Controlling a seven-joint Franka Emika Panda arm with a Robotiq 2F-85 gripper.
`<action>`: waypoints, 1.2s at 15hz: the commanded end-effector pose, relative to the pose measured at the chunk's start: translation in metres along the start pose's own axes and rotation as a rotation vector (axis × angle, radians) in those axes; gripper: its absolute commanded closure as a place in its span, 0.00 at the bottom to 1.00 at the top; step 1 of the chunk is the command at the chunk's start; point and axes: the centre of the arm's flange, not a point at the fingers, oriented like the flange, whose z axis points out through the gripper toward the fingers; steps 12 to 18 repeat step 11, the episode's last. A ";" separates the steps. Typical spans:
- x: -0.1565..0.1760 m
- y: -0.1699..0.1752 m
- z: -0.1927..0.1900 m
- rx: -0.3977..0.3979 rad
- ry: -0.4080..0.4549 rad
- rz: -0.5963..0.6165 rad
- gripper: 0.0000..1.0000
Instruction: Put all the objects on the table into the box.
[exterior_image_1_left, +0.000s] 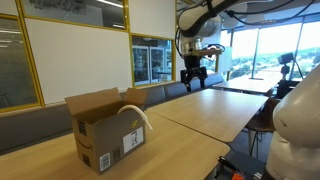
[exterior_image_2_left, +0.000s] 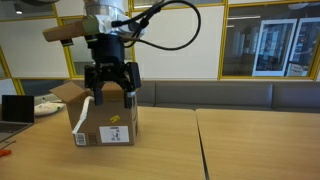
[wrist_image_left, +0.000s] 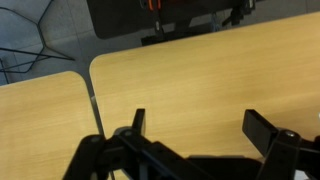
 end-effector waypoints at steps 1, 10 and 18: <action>-0.026 0.016 -0.012 -0.015 -0.054 -0.046 0.00; -0.022 0.014 -0.005 -0.007 -0.065 -0.029 0.00; -0.022 0.014 -0.005 -0.007 -0.066 -0.029 0.00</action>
